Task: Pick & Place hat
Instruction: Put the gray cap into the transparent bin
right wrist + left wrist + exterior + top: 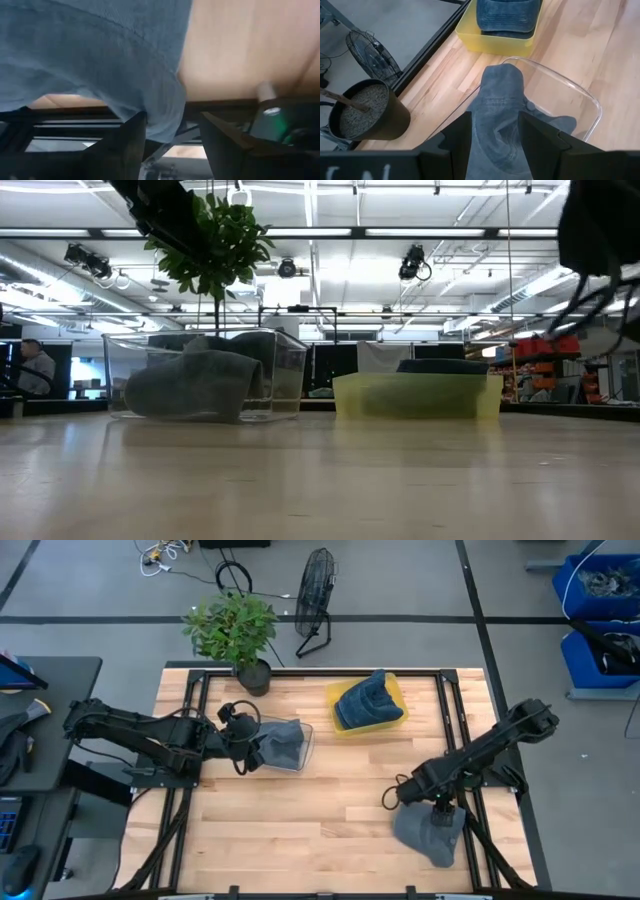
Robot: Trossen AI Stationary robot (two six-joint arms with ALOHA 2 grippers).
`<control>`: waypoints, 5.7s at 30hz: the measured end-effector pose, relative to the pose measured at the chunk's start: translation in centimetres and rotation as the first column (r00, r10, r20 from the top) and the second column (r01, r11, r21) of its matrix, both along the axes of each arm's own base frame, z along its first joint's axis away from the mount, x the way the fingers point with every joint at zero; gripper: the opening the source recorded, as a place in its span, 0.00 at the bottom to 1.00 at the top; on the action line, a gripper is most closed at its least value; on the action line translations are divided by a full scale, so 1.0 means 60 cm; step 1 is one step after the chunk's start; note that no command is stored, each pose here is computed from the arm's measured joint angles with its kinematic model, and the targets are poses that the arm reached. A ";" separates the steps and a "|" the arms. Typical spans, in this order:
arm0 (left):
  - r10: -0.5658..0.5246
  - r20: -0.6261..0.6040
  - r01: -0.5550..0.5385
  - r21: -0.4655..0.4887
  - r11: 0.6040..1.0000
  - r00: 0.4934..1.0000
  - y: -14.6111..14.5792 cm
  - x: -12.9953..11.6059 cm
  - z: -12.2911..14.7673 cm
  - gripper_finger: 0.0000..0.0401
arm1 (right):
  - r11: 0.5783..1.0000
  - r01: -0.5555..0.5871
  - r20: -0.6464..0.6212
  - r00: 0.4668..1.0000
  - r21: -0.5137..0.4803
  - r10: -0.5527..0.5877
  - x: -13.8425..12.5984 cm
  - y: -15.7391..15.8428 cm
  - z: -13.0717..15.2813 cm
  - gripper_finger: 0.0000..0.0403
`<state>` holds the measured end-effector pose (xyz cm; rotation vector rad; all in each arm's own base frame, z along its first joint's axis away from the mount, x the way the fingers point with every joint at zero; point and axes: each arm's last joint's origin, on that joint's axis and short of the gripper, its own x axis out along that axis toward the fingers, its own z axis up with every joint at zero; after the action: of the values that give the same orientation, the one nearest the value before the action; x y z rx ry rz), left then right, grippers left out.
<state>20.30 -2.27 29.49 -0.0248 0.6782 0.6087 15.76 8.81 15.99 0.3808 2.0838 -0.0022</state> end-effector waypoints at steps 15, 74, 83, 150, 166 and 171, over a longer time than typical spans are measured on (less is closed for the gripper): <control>0.001 -0.001 -0.001 0.000 1.000 1.000 0.000 0.000 0.000 0.41 | 0.985 0.025 0.252 0.965 0.171 -0.068 0.035 0.024 -0.025 0.44; 0.076 -0.061 -0.061 0.216 0.974 0.995 0.014 -0.023 0.084 0.41 | 0.916 0.343 0.978 0.079 -0.208 0.193 0.414 -0.268 0.115 0.03; 0.093 -0.012 -0.089 0.184 0.979 0.996 0.009 -0.010 0.046 0.41 | 0.923 0.333 0.980 0.026 -0.192 0.195 0.412 -0.266 0.166 0.03; -0.048 0.121 0.040 0.065 0.997 0.992 -0.014 0.002 0.064 0.41 | 0.912 0.191 0.907 0.297 -0.363 0.299 0.462 -0.277 0.159 0.03; 0.059 0.079 -0.061 0.031 0.998 0.995 0.008 0.000 0.032 0.41 | 0.965 0.120 0.934 0.304 -0.234 0.189 0.466 -0.269 0.140 0.03; 0.026 0.116 -0.024 -0.021 0.999 0.993 0.004 0.008 0.015 0.41 | 0.979 0.096 0.938 0.317 -0.179 0.140 0.470 -0.266 0.126 0.03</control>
<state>20.79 -2.05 30.39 -0.0869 0.5717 0.6200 43.98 -7.17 23.55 0.1349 0.8379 0.0228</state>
